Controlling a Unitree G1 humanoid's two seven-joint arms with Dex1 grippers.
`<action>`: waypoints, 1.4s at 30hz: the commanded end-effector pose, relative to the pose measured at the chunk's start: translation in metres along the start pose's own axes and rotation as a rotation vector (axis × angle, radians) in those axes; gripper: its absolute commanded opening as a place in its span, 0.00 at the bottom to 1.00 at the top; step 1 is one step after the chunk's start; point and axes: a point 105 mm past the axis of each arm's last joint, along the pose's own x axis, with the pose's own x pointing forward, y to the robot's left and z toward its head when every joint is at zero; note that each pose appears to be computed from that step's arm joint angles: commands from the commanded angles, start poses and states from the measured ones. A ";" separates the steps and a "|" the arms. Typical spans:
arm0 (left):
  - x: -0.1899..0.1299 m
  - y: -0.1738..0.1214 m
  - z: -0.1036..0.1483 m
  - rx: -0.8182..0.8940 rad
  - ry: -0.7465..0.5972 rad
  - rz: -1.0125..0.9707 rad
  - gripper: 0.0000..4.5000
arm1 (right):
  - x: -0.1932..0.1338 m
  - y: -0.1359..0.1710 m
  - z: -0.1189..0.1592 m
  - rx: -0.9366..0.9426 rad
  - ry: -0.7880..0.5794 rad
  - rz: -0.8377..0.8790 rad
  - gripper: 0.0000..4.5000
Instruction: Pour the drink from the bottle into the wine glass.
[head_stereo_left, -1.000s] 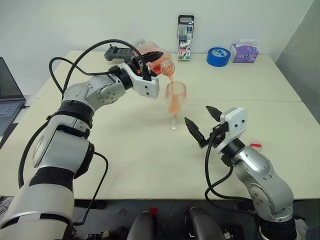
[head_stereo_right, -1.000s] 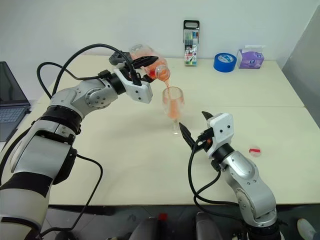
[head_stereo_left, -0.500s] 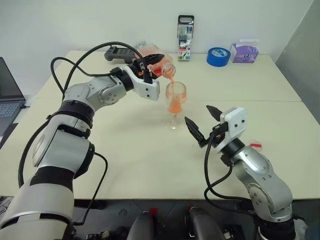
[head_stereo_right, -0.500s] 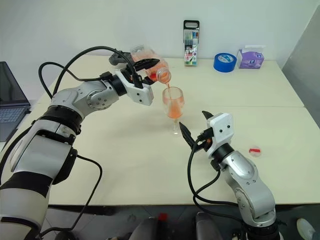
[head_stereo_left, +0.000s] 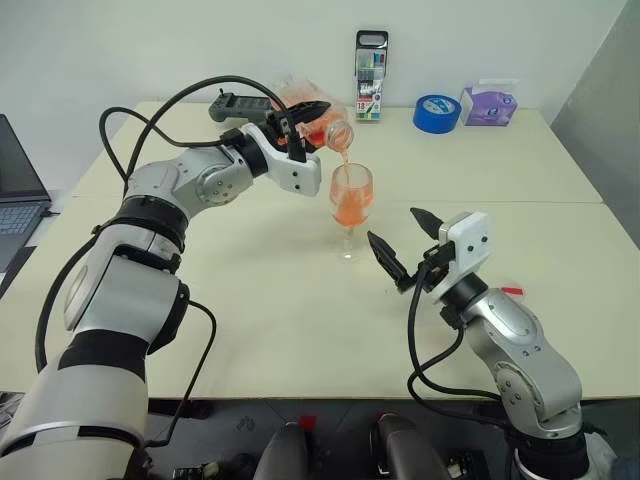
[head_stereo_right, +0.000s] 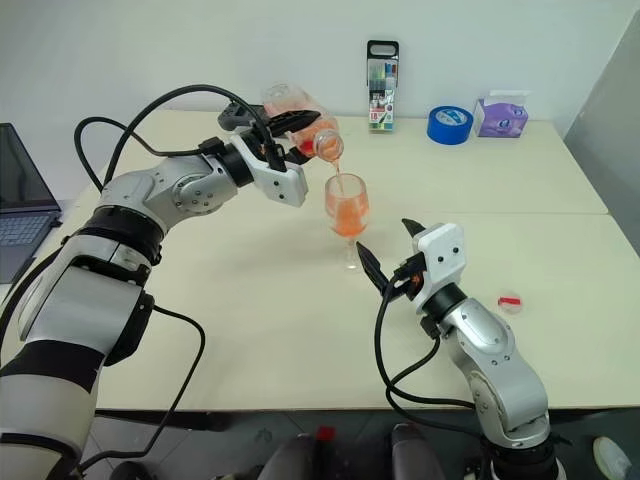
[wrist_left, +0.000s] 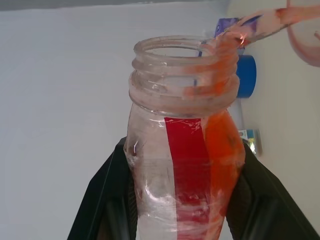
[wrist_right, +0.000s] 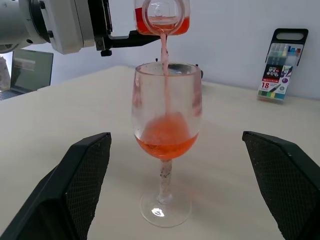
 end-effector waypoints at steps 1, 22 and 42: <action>0.004 0.025 0.001 0.017 -0.015 0.075 0.40 | 0.001 0.004 0.018 -0.033 -0.069 0.017 1.00; 0.005 0.026 0.002 0.024 -0.016 0.091 0.40 | 0.003 0.000 0.020 -0.045 -0.071 0.009 1.00; -0.038 0.025 -0.066 -1.013 0.233 0.499 0.40 | 0.027 0.023 0.086 -0.049 -0.094 0.225 1.00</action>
